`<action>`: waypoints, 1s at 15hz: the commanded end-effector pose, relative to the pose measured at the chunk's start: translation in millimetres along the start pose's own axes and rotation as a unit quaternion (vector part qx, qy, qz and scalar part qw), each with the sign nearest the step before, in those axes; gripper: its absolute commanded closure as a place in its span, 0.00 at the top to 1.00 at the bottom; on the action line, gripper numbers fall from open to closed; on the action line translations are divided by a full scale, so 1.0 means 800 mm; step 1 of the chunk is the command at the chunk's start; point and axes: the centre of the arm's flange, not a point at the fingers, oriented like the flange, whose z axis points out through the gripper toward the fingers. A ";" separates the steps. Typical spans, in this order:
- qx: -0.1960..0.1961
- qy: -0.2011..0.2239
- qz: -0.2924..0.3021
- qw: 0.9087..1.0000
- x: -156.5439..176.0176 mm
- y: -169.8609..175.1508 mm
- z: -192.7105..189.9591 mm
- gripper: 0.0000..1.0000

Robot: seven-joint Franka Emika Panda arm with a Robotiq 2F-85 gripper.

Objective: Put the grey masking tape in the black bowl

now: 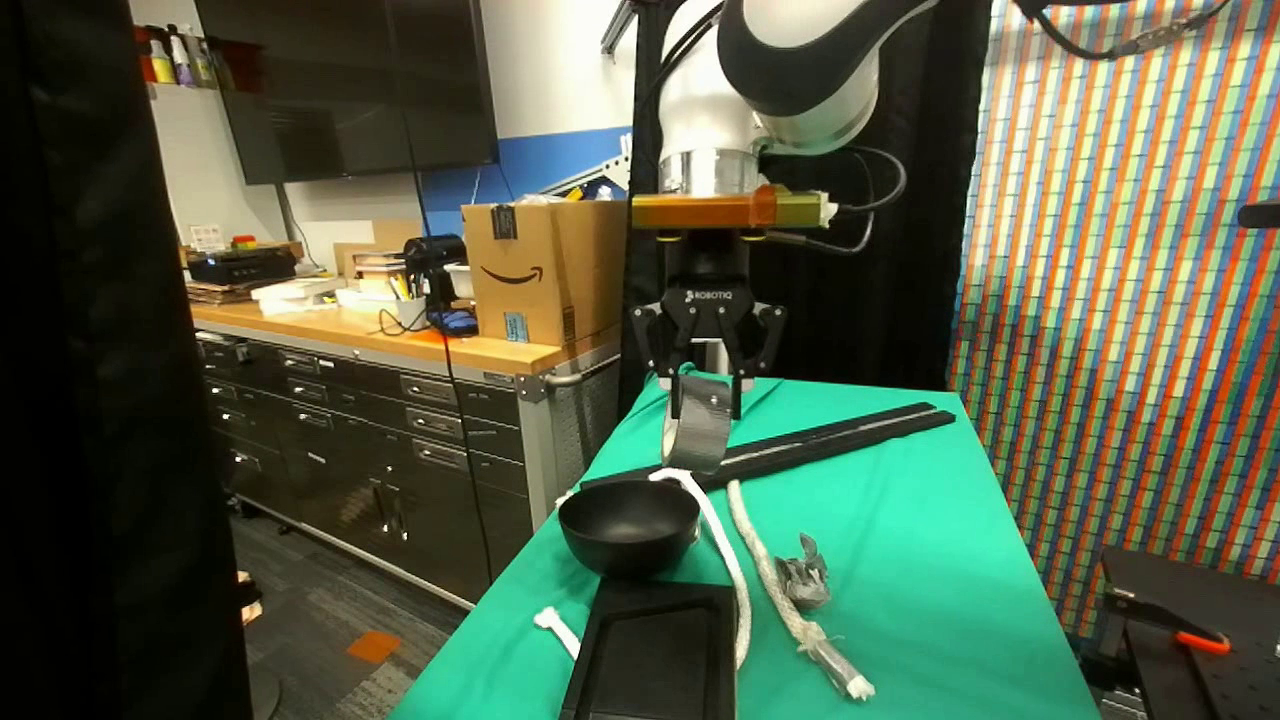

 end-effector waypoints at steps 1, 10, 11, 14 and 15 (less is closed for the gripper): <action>0.005 0.007 -0.014 1.000 0.014 -0.047 0.005 0.29; 0.008 0.010 -0.020 1.000 0.059 -0.094 0.039 0.29; 0.008 0.011 -0.020 1.000 0.063 -0.097 0.042 0.29; 0.001 0.010 -0.025 1.000 0.072 -0.100 0.049 0.85; 0.005 -0.001 -0.011 1.000 0.065 -0.080 0.059 0.69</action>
